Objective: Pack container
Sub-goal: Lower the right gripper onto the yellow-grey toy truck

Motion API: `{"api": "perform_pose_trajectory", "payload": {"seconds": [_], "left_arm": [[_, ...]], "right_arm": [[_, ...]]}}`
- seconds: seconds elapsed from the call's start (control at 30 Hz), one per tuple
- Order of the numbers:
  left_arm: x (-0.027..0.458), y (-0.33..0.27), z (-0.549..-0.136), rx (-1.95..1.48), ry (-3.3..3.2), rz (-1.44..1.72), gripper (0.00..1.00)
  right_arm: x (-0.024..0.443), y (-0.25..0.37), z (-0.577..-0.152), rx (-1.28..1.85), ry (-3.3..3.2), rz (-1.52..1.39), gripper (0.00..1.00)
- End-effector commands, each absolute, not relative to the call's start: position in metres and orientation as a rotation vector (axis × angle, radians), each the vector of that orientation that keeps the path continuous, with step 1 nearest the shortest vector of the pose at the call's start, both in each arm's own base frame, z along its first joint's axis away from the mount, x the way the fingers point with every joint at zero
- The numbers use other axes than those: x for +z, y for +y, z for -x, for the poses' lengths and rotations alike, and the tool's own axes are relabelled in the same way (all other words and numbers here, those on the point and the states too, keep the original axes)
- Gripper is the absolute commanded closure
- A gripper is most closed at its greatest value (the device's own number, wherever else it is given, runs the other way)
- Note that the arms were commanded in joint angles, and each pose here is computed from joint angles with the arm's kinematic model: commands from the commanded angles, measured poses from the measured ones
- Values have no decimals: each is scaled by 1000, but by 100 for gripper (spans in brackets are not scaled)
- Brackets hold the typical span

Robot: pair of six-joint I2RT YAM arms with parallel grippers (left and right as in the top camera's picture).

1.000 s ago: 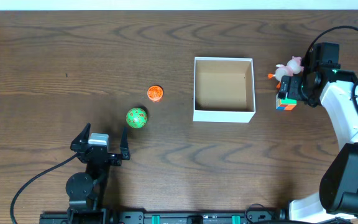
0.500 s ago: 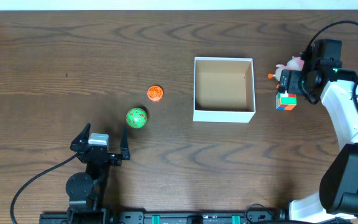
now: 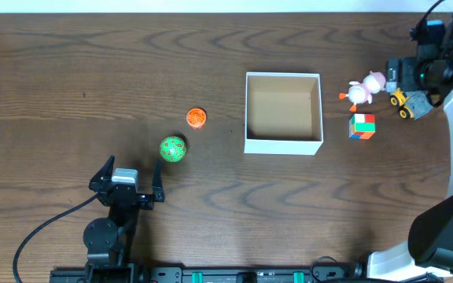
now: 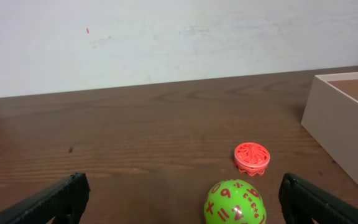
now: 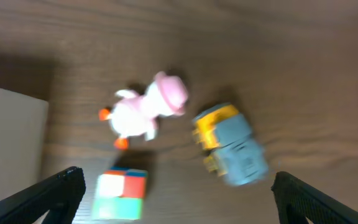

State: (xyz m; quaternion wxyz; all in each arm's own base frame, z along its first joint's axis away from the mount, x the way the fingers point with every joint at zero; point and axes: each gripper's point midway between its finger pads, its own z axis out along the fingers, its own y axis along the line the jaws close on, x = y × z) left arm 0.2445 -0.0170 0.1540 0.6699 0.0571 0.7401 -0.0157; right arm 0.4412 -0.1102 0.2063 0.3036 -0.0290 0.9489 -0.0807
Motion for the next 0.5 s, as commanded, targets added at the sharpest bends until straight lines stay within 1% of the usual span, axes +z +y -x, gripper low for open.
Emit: {"api": "perform_pose_trajectory", "payload": {"seconds": [0.0, 0.1, 0.2, 0.33, 0.47], "left_arm": [[137, -20, -244, -59, 1720, -139, 2], [137, -20, -244, -59, 1720, -139, 2], [137, -20, -244, -59, 1720, -139, 2], [137, -20, -244, -59, 1720, -139, 2], [137, -20, -244, -59, 1720, -139, 2]], "right_arm": [[222, -156, -441, -521, 2483, 123, 1], [225, -165, -440, -505, 2466, 14, 1], [221, -163, -443, -452, 2461, 29, 1], [202, -158, -451, -408, 2481, 253, 1], [160, -152, -447, -322, 2560, 504, 1]]}}
